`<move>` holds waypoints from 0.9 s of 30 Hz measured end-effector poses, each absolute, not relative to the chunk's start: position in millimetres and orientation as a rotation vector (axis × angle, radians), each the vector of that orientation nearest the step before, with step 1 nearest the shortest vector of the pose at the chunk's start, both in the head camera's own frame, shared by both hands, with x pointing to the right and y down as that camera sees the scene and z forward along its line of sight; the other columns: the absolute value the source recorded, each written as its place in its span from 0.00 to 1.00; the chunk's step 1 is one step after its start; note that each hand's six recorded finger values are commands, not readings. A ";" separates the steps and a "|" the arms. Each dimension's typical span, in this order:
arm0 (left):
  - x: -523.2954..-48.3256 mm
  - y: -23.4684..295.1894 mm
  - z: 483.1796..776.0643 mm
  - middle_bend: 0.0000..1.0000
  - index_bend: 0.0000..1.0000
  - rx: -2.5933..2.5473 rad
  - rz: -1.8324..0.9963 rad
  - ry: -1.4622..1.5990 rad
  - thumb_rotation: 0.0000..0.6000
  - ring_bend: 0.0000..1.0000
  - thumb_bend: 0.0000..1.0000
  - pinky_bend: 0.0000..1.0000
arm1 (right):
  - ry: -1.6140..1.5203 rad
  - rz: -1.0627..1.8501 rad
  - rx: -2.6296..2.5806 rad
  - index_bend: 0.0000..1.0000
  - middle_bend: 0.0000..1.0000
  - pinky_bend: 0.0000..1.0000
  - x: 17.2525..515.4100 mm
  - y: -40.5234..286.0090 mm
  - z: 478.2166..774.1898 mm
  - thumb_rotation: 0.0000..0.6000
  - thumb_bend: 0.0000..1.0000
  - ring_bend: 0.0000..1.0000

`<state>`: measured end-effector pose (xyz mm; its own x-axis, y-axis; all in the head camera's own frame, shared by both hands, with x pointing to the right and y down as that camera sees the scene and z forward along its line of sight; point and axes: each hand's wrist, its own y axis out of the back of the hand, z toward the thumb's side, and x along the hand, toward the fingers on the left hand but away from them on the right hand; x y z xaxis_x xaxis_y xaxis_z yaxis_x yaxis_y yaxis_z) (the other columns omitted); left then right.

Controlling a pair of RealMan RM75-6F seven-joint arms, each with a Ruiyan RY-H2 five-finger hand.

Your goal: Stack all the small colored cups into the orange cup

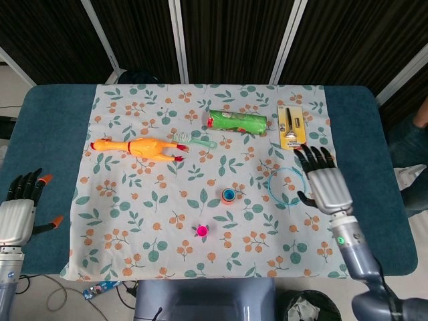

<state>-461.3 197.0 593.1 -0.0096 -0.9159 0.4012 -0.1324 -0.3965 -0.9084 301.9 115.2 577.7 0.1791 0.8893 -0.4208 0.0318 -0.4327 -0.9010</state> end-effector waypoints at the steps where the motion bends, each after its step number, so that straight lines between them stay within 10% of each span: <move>1: -460.2 197.0 593.0 0.00 0.12 -1.598 -1.470 1.110 1.00 0.00 0.12 0.00 | -0.898 1.366 -1.635 0.01 0.00 0.02 315.1 124.6 573.0 1.00 0.34 0.00; 13: -420.3 182.4 589.8 0.00 0.13 -1.754 -1.344 0.982 1.00 0.00 0.10 0.00 | -0.953 1.467 -1.531 0.01 0.00 0.02 395.6 230.2 571.0 1.00 0.34 0.00; 27: -290.8 159.7 624.2 0.00 0.20 -2.117 -1.191 0.487 1.00 0.00 0.07 0.00 | -0.982 1.489 -1.537 0.01 0.00 0.02 397.6 239.2 583.5 1.00 0.34 0.00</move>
<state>-290.8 159.7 624.2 0.5179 -0.5967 0.6130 -0.0037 -0.7181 -0.6959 397.6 239.2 583.5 0.0211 0.9124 -0.4088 0.0170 -0.4091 -0.9123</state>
